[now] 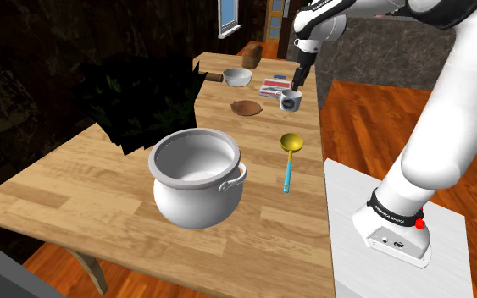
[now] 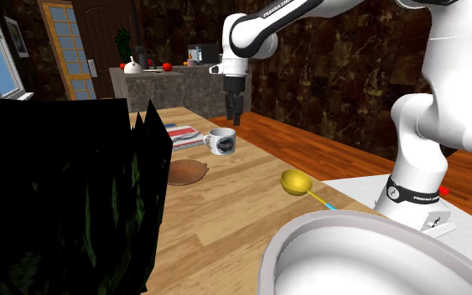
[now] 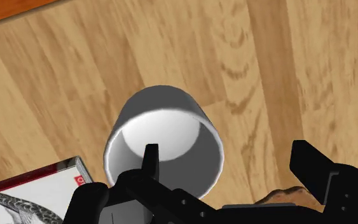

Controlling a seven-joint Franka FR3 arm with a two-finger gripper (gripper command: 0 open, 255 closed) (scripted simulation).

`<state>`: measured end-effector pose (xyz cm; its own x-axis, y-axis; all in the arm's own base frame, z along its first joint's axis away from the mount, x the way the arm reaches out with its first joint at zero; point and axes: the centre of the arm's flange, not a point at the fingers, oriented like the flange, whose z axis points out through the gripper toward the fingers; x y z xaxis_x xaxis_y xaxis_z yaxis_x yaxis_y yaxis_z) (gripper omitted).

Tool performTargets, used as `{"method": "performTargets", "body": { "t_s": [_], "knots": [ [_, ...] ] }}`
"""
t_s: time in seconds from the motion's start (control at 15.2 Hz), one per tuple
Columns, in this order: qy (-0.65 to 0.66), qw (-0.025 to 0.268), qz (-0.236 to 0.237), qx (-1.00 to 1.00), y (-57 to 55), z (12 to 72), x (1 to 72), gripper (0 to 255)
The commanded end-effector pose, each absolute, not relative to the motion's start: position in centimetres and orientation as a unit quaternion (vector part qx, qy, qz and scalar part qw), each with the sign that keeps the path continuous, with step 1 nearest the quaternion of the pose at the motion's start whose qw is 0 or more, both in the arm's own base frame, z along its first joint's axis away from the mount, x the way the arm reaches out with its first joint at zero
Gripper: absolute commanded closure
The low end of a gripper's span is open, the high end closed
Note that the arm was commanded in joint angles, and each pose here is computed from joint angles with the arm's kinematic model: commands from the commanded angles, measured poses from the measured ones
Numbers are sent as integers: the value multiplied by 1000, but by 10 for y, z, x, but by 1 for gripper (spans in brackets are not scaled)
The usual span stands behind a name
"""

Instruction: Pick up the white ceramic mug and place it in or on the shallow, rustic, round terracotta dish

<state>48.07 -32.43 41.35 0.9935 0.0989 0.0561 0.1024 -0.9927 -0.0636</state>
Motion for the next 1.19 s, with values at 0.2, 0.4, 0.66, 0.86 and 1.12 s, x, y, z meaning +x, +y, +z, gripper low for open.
{"method": "performTargets", "body": {
  "t_s": [0.2,0.4,0.66,0.86,1.12],
  "knots": [
    [-52,29,-27,-998,-378,388,508,0],
    [-53,28,-28,-998,-406,376,522,0],
    [-53,28,-28,-998,-404,355,524,0],
    [-53,28,-28,-998,-403,339,524,0],
    [-53,28,-28,-998,-403,336,524,0]
  ]
}}
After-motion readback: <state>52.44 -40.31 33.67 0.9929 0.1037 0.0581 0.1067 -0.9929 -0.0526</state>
